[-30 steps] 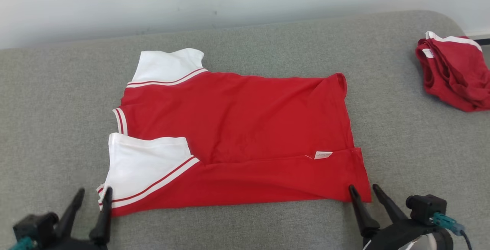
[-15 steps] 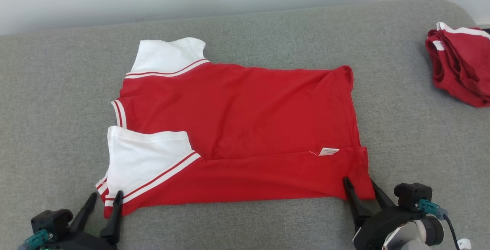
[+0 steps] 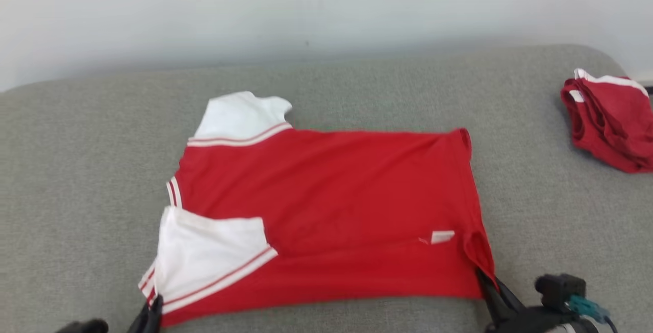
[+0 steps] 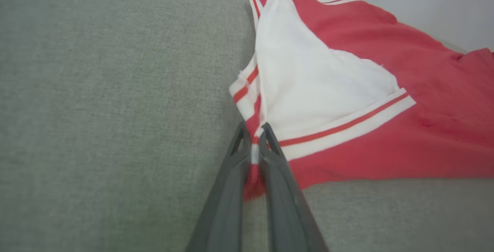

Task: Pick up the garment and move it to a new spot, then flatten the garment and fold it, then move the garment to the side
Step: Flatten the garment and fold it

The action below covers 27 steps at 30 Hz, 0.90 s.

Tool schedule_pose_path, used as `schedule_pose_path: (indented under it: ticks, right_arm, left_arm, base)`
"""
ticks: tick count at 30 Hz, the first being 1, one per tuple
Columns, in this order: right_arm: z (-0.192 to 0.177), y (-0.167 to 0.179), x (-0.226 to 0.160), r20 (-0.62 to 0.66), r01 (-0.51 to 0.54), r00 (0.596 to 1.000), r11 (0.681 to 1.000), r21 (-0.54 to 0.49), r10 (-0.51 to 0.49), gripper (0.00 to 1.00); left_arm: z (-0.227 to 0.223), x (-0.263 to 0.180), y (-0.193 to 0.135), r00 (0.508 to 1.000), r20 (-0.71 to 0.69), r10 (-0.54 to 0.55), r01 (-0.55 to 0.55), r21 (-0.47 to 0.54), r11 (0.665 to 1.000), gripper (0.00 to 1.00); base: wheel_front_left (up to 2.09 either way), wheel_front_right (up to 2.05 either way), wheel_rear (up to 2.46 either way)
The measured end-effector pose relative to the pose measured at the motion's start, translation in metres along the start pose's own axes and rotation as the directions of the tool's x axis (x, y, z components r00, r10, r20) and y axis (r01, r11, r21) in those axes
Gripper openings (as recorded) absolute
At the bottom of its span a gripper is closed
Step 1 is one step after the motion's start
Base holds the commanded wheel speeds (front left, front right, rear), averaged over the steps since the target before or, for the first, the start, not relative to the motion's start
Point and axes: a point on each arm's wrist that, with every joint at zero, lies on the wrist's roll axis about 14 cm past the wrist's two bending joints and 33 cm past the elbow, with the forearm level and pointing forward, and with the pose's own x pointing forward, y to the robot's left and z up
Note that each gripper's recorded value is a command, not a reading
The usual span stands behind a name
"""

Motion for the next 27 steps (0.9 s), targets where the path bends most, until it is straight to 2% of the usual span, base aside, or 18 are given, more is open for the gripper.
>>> schedule_pose_path:
  ticks: [5,11,12,13,14,15,18,22,27]
  right_arm:
    - [-0.006,-0.015,-0.020,-0.043,0.014,0.999,1.000,-0.023,-0.015,0.00]
    - [-0.012,-0.022,-0.032,-0.075,0.030,0.997,1.000,-0.008,-0.031,0.00]
    - [-0.011,-0.020,-0.033,-0.070,0.027,0.997,1.000,-0.004,-0.027,0.45]
    - [-0.008,-0.016,-0.033,-0.057,0.018,0.998,1.000,-0.001,-0.018,1.00]
    - [-0.005,-0.012,-0.033,-0.041,0.013,0.999,1.000,0.005,-0.013,1.00]
    - [-0.002,-0.010,-0.032,-0.027,0.008,1.000,1.000,-0.001,-0.008,1.00]
    - [0.010,-0.006,-0.033,0.027,-0.001,1.000,0.999,-0.045,0.002,1.00]
    - [0.036,0.000,-0.029,0.140,-0.004,0.990,0.998,-0.069,0.013,1.00]
    - [0.078,0.014,-0.029,0.312,-0.011,0.949,0.992,-0.127,0.050,1.00]
  left_arm:
    - [-0.017,-0.030,-0.012,1.000,-0.004,0.004,-0.004,-0.046,0.999,0.00]
    - [-0.026,-0.043,-0.019,1.000,-0.008,0.014,-0.015,-0.082,0.997,0.00]
    - [-0.027,-0.044,-0.019,1.000,-0.010,0.016,-0.017,-0.078,0.997,0.00]
    - [-0.027,-0.044,-0.018,1.000,-0.012,0.018,-0.018,-0.072,0.997,0.27]
    - [-0.027,-0.044,-0.018,1.000,-0.009,0.021,-0.022,-0.072,0.997,0.55]
    - [-0.025,-0.044,-0.017,1.000,-0.005,0.024,-0.025,-0.070,0.997,1.00]
    - [-0.009,-0.039,-0.011,0.998,0.043,0.044,-0.041,-0.063,0.997,1.00]
    - [0.042,-0.029,-0.004,0.978,0.198,0.073,-0.064,-0.052,0.997,1.00]
    - [0.095,-0.032,-0.002,0.931,0.357,0.081,-0.098,0.030,0.995,1.00]
  base:
    - [0.00,0.00,0.00]
    - [0.00,0.00,0.00]
    - [0.00,0.00,0.00]
    - [0.00,0.00,0.00]
    - [0.00,0.00,0.00]
    - [0.00,0.00,0.00]
    - [0.00,0.00,0.00]
    - [0.00,0.00,0.00]
    - [0.00,0.00,0.00]
